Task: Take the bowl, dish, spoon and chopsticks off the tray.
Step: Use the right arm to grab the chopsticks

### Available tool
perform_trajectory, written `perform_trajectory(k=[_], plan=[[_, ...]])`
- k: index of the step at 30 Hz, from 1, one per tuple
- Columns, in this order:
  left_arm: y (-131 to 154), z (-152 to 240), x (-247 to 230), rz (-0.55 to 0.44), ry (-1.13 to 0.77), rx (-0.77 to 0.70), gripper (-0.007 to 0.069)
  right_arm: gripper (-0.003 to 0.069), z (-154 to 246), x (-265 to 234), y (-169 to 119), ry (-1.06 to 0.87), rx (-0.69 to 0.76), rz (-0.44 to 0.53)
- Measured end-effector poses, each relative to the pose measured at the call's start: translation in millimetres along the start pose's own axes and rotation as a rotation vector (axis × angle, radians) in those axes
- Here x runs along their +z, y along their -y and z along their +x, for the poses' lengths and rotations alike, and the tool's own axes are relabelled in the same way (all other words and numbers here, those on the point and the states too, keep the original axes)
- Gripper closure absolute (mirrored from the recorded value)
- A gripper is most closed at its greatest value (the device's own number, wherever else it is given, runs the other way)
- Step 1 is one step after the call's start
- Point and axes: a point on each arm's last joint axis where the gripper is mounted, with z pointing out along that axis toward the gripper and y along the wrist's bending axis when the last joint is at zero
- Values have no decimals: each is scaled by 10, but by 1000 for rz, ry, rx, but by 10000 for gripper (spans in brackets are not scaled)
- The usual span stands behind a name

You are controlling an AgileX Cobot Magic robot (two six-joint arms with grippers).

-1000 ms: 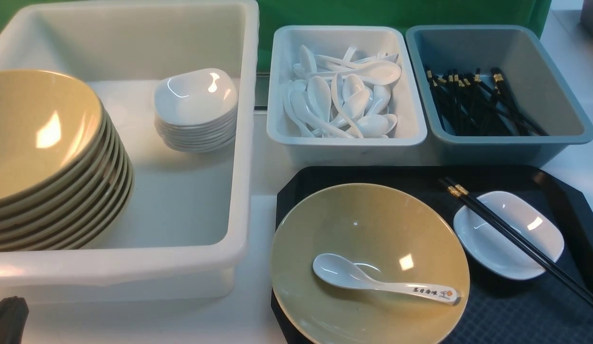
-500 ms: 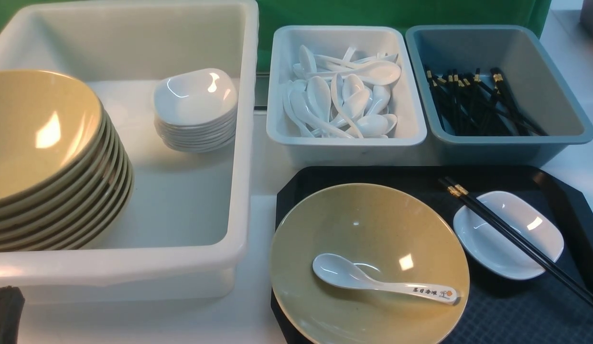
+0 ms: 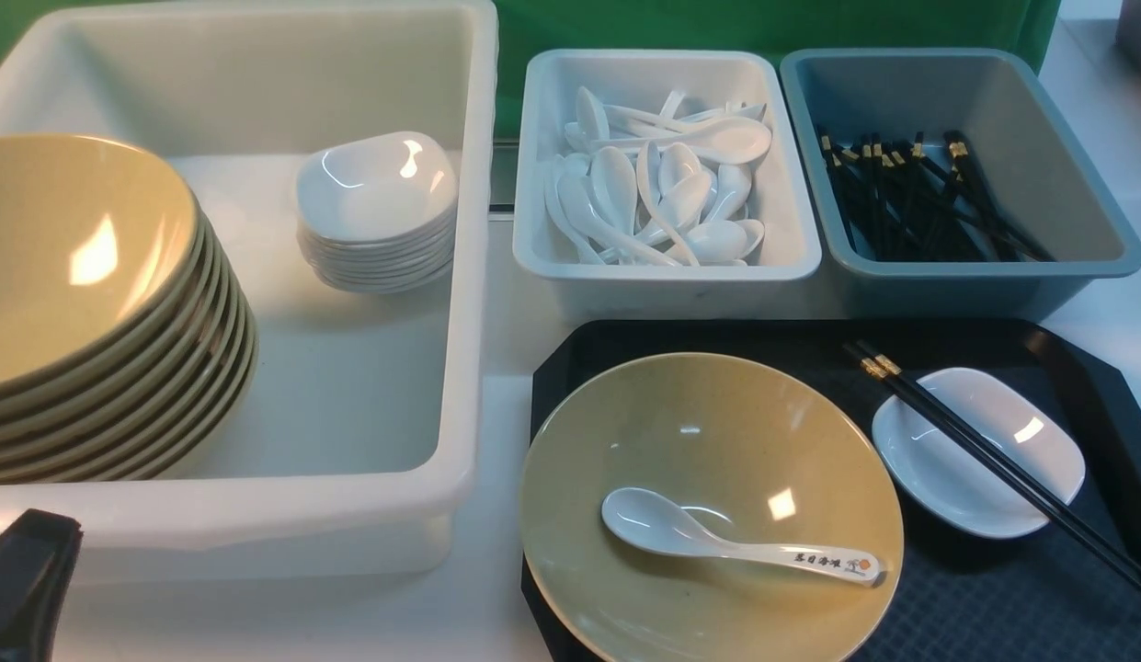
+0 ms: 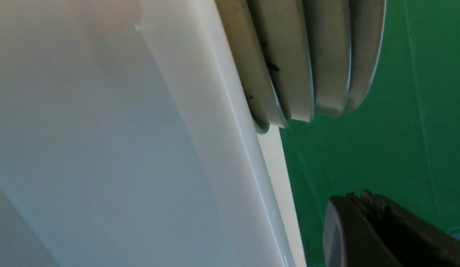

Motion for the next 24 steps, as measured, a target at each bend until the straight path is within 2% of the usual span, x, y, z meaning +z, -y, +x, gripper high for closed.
perform_trajectory(k=[4,6,9,10,12,13,15,16,17,20,22,23,24], plan=[[2,5,0,2,-5,-8,634,421,1,0,1,-2,-91,1],[27,12,-5,5,-20,46,634,421,12,0,1,-14,-124,0],[251,-7,-49,59,-39,215,634,421,25,-24,-46,-58,-223,-9],[488,-43,-114,119,-32,355,634,428,0,-71,-153,-76,-289,-33],[753,-68,-173,156,-49,545,634,466,-75,-143,-366,-89,-390,-70],[786,-76,-186,164,-41,566,634,477,-98,-163,-424,-84,-416,-81],[1078,-109,-123,117,-140,808,634,574,-236,-203,-784,-137,-597,-82],[1159,-129,-78,93,-172,851,634,597,-281,-193,-898,-164,-678,-73],[1166,-128,-66,79,-193,881,634,602,-292,-189,-927,-172,-679,-69],[1449,-234,213,-101,-433,1085,634,624,-477,-12,-1404,-403,-980,21],[1541,-285,326,-193,-568,1158,634,624,-554,101,-1613,-542,-1099,46],[1600,-308,387,-228,-632,1188,634,624,-597,187,-1735,-635,-1159,55],[1621,-312,406,-225,-635,1189,634,624,-610,210,-1761,-636,-1170,52]])
